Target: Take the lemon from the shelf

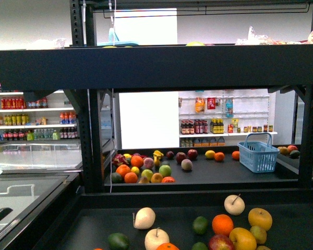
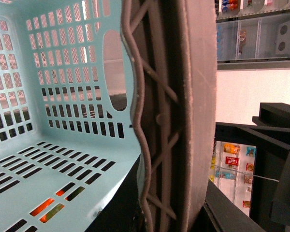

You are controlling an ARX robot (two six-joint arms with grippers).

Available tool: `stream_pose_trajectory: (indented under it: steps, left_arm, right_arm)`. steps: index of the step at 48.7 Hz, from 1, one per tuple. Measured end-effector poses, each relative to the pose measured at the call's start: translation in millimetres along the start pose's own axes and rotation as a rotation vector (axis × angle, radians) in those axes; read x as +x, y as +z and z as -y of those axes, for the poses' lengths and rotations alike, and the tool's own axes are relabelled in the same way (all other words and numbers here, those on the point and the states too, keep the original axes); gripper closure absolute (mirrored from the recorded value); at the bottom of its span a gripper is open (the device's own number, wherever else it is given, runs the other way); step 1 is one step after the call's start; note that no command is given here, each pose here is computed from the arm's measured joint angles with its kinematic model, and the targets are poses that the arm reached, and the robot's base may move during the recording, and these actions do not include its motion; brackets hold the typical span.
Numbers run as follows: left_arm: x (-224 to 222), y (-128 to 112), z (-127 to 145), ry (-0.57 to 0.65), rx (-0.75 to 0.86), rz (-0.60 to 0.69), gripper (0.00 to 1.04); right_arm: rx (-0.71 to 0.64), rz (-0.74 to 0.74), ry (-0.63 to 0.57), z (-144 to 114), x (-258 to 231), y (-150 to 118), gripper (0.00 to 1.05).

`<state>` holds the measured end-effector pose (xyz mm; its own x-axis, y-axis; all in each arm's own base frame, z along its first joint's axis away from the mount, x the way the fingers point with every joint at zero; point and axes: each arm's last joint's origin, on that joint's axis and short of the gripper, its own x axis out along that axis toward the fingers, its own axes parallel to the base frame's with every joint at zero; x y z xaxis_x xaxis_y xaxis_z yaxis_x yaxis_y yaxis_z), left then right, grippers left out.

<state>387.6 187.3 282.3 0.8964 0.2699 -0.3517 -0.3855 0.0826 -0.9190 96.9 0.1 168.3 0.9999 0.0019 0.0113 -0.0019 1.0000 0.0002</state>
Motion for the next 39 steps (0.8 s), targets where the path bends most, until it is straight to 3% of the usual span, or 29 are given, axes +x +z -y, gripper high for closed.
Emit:
stream_pose_trajectory:
  steps: [10, 19, 30, 39]
  left_arm:
    - [-12, -7, 12, -0.019, 0.065, -0.046, 0.87]
    - [-45, -35, 44, -0.119, 0.211, -0.182, 0.88]
    - [-99, -92, 76, -0.307, 0.453, -0.403, 0.90]
    - [-120, -158, 61, -0.340, 0.666, -0.607, 0.91]
  right_arm:
    - [0.000, 0.000, 0.000, 0, 0, 0, 0.08]
    - [0.000, 0.000, 0.000, 0, 0, 0, 0.08]
    - [0.000, 0.000, 0.000, 0, 0, 0, 0.08]
    - [0.000, 0.000, 0.000, 0, 0, 0, 0.08]
